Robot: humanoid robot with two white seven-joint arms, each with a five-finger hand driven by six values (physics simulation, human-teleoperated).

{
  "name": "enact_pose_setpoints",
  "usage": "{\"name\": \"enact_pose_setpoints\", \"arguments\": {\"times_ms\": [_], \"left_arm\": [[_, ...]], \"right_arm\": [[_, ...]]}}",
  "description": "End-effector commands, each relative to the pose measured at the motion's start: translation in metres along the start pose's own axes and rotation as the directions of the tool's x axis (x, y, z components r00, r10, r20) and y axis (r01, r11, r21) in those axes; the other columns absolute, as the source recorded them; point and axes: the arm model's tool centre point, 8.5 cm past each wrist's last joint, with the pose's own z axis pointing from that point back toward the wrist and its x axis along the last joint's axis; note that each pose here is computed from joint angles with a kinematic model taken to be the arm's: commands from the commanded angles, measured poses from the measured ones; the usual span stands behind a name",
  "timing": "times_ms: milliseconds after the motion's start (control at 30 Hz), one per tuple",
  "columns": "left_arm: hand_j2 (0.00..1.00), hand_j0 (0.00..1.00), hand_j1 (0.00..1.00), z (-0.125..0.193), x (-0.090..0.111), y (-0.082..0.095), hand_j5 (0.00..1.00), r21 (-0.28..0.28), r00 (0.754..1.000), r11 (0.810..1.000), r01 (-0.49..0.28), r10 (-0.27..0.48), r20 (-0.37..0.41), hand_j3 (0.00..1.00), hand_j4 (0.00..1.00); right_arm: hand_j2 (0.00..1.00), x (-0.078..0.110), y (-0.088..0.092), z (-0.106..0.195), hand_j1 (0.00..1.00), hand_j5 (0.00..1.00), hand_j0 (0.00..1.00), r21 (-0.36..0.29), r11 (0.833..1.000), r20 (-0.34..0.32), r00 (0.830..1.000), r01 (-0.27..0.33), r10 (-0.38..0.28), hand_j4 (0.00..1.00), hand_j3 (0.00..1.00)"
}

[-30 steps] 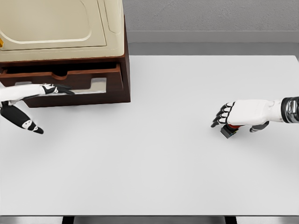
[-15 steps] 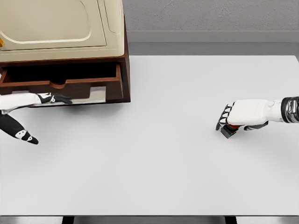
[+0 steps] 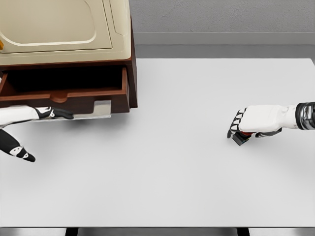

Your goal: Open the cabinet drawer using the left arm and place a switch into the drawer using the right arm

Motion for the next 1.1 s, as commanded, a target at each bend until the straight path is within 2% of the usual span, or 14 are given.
{"name": "enact_pose_setpoints", "arguments": {"times_ms": [0, 233, 433, 733, 867, 967, 1033, 1067], "left_arm": [[1.0, 1.0, 1.0, 0.002, 0.002, -0.001, 1.0, -0.001, 1.0, 1.0, -0.006, 0.006, 0.017, 1.0, 1.0], [1.0, 1.0, 1.0, 0.007, 0.002, -0.006, 1.0, -0.012, 0.999, 1.0, 0.001, 0.0, 0.034, 1.0, 1.0], [1.0, 1.0, 1.0, 0.015, 0.006, -0.002, 1.0, 0.001, 0.999, 1.0, -0.003, 0.003, 0.044, 1.0, 1.0], [1.0, 1.0, 1.0, 0.02, 0.008, 0.003, 1.0, 0.023, 0.998, 0.999, -0.025, 0.023, 0.051, 1.0, 1.0], [1.0, 1.0, 1.0, 0.027, 0.013, 0.007, 1.0, 0.042, 0.997, 0.999, -0.027, 0.023, 0.079, 1.0, 1.0], [1.0, 1.0, 1.0, 0.032, 0.017, 0.012, 1.0, 0.065, 0.995, 0.997, -0.042, 0.035, 0.098, 1.0, 1.0], [1.0, 1.0, 1.0, 0.035, 0.022, 0.021, 1.0, 0.1, 0.991, 0.993, -0.058, 0.045, 0.123, 1.0, 1.0], [1.0, 1.0, 1.0, 0.037, 0.025, 0.026, 1.0, 0.116, 0.991, 0.992, -0.052, 0.036, 0.133, 1.0, 1.0]], "right_arm": [[0.78, 0.0, -0.001, 0.001, 0.78, 0.78, 0.78, -0.003, 1.0, -0.001, 1.0, 0.002, -0.002, 0.78, 0.78], [0.74, 0.0, 0.0, 0.0, 0.74, 0.74, 0.74, -0.002, 1.0, 0.0, 1.0, 0.003, -0.003, 0.74, 0.74], [0.78, 0.0, 0.0, 0.0, 0.78, 0.78, 0.78, -0.002, 1.0, 0.0, 1.0, 0.003, -0.003, 0.78, 0.78], [0.77, 0.0, 0.0, 0.0, 0.77, 0.77, 0.77, -0.002, 1.0, 0.0, 1.0, 0.003, -0.003, 0.77, 0.77], [0.76, 0.0, 0.0, 0.0, 0.76, 0.76, 0.76, -0.002, 1.0, 0.0, 1.0, 0.003, -0.003, 0.76, 0.76], [0.71, 0.0, 0.0, 0.0, 0.71, 0.71, 0.71, -0.002, 1.0, 0.0, 1.0, 0.003, -0.003, 0.71, 0.71], [0.68, 0.0, 0.0, 0.0, 0.68, 0.68, 0.68, -0.002, 1.0, 0.0, 1.0, 0.003, -0.003, 0.68, 0.68], [0.62, 0.0, 0.0, 0.0, 0.62, 0.62, 0.62, -0.003, 1.0, 0.0, 1.0, 0.004, -0.004, 0.62, 0.62]]}}
